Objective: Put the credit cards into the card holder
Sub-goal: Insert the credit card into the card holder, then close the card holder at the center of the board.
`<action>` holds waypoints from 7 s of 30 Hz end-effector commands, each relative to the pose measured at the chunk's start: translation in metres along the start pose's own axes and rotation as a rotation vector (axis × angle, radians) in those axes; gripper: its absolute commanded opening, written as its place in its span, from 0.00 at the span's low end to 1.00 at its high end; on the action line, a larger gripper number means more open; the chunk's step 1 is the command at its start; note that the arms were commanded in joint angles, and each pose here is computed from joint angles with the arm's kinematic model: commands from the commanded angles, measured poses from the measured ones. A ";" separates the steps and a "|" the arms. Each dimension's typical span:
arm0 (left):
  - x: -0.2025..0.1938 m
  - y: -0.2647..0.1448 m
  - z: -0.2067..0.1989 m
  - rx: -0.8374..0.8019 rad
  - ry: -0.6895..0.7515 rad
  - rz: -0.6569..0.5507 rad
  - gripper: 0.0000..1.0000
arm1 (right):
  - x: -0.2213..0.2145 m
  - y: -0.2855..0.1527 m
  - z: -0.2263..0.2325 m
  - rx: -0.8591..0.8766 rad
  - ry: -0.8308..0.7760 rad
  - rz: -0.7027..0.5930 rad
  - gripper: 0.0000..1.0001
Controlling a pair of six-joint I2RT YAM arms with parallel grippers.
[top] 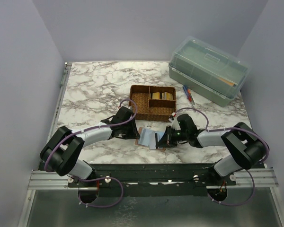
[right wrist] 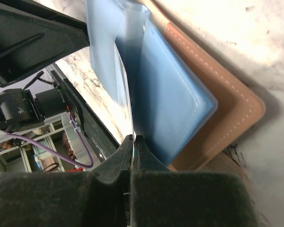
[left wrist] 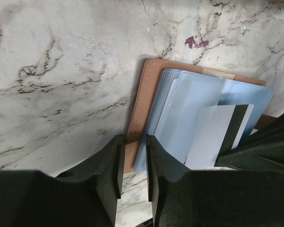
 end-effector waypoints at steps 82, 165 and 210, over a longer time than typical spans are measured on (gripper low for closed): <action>0.010 0.012 -0.012 -0.025 0.008 0.052 0.22 | 0.043 0.036 0.026 -0.005 -0.327 0.020 0.58; -0.015 0.027 -0.132 -0.599 -0.052 0.382 0.71 | 0.024 -0.095 -0.025 -0.706 0.103 -0.144 0.60; -0.034 0.080 -0.061 -0.175 0.001 0.385 0.00 | 0.026 -0.088 -0.029 -0.541 0.092 -0.242 0.00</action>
Point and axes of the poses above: each gripper's point midway between its finger pads, its own y axis out along the fingers, its own z axis along the line the jaws close on, x = y × z, the point moved 7 cm from there along -y, back along the fingers, and after that the axes turned 14 degrees about -y, right-handed, at the moved point
